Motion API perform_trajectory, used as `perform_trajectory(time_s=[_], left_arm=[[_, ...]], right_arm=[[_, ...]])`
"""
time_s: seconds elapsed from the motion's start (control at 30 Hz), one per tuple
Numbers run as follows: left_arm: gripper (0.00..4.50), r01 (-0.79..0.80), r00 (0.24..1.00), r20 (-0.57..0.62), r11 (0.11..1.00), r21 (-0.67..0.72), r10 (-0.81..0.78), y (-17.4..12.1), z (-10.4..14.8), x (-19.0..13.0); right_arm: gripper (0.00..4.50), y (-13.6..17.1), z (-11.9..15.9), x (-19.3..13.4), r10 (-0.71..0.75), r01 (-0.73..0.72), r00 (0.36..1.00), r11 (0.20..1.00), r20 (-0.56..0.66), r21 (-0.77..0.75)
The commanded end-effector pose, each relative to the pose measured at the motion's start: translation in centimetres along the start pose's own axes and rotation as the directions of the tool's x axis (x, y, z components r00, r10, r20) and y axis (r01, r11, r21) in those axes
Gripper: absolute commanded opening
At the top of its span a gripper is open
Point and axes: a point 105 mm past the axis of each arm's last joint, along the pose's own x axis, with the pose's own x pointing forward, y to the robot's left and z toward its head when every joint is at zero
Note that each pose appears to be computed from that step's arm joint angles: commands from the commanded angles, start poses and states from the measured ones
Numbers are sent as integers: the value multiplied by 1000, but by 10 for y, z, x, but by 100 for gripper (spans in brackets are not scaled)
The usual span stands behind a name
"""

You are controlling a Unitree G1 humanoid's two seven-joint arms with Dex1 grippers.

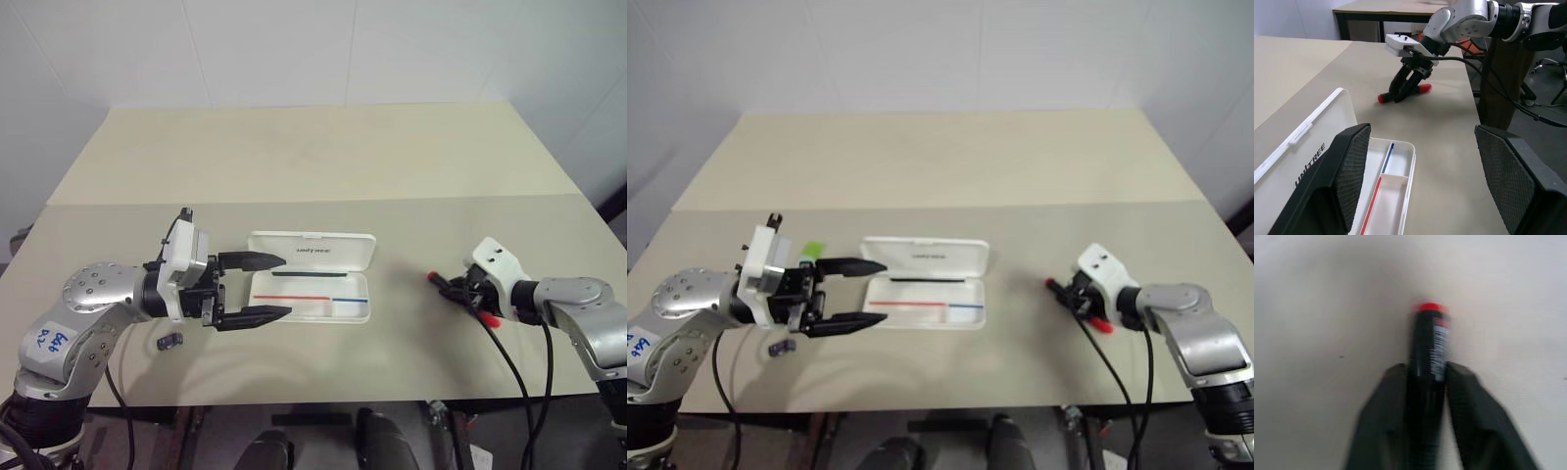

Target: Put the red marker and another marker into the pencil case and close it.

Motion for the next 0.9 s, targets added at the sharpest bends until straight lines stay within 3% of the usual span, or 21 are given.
perform_trajectory(time_s=[0.03,0.3,0.5,0.73,0.9], left_arm=[[360,-11,1000,-1,998,64,11,2,10,-3],[360,-16,1000,-22,998,63,17,4,7,-8],[360,-43,997,-54,997,59,46,11,0,-20],[360,-33,993,-112,997,72,41,14,-10,-28],[360,-30,986,-159,996,81,42,14,-17,-38]], right_arm=[[59,-2,-6,2,-12,12,999,1000,-49,-4],[59,-7,21,5,7,-4,999,997,42,-72],[59,0,74,-10,87,-65,977,991,192,-115],[59,39,102,-18,256,-214,931,960,260,-180],[59,69,103,-22,404,-355,881,908,244,-222]])
